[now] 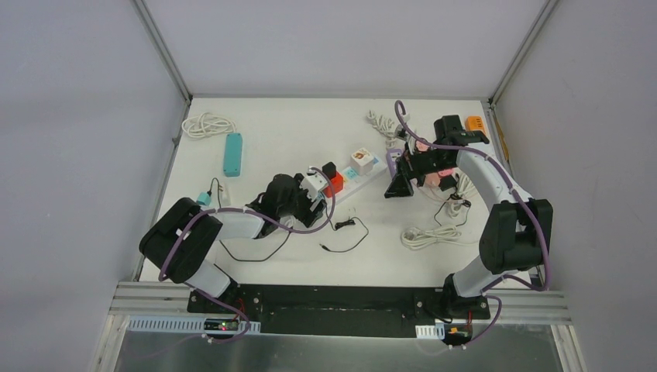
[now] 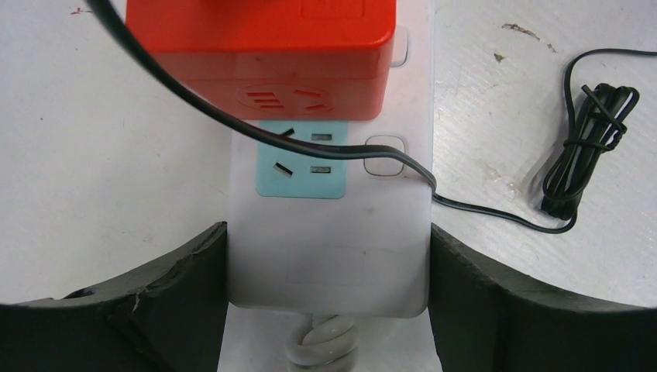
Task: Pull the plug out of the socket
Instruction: Remove the plug from the socket.
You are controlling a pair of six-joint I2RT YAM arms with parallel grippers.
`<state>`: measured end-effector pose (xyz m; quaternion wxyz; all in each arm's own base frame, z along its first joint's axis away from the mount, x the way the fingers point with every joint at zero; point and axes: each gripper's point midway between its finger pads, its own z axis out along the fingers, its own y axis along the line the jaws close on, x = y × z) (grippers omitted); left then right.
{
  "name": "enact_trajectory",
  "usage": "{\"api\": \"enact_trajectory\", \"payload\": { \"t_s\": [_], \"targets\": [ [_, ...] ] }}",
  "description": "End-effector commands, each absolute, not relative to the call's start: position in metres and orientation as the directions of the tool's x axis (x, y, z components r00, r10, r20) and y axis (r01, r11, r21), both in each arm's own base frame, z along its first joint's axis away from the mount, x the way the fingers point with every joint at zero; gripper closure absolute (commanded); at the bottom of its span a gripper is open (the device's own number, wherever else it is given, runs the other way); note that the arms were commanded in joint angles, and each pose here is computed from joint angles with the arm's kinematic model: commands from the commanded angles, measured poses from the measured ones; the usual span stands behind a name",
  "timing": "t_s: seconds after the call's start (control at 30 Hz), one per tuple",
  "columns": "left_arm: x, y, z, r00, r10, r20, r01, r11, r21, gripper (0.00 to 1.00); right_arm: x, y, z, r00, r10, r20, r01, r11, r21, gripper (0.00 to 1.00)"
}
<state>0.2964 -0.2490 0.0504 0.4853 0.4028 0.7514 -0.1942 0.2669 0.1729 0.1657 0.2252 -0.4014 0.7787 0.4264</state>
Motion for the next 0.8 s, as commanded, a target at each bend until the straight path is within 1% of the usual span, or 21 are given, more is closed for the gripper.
{"api": "enact_trajectory", "payload": {
  "t_s": [0.0, 0.07, 0.17, 0.27, 0.37, 0.53, 0.77],
  "targets": [
    [0.291, -0.261, 0.052, -0.184, 0.384, -0.905, 0.814, 0.576, 0.079, 0.6, 0.301, 0.174, 0.17, -0.548, -0.426, -0.72, -0.827, 0.408, 0.387, 0.05],
    [0.288, -0.262, 0.051, -0.183, 0.38, -0.907, 0.82, 0.567, 0.072, 0.69, 0.319, 0.177, 0.167, -0.537, -0.439, -0.721, -0.818, 0.479, 0.318, 0.05],
    [0.284, -0.262, 0.048, -0.189, 0.382, -0.905, 0.829, 0.555, 0.062, 0.84, 0.344, 0.187, 0.165, -0.508, -0.461, -0.728, -0.808, 0.548, 0.216, 0.04],
    [0.28, -0.263, 0.047, -0.188, 0.382, -0.905, 0.839, 0.542, 0.054, 0.93, 0.371, 0.201, 0.166, -0.507, -0.454, -0.733, -0.782, 0.6, 0.17, 0.04],
    [0.276, -0.264, 0.048, -0.188, 0.376, -0.907, 0.846, 0.531, 0.044, 1.0, 0.393, 0.212, 0.157, -0.529, -0.47, -0.707, -0.758, 0.636, 0.145, 0.04],
    [0.272, -0.265, 0.053, -0.188, 0.362, -0.913, 0.852, 0.522, 0.032, 1.0, 0.408, 0.23, 0.138, -0.559, -0.5, -0.662, -0.739, 0.662, 0.125, 0.04],
    [0.272, -0.265, 0.057, -0.199, 0.349, -0.916, 0.847, 0.531, 0.019, 1.0, 0.431, 0.234, 0.107, -0.631, -0.489, -0.602, -0.654, 0.753, 0.074, 0.05]
  ]
}}
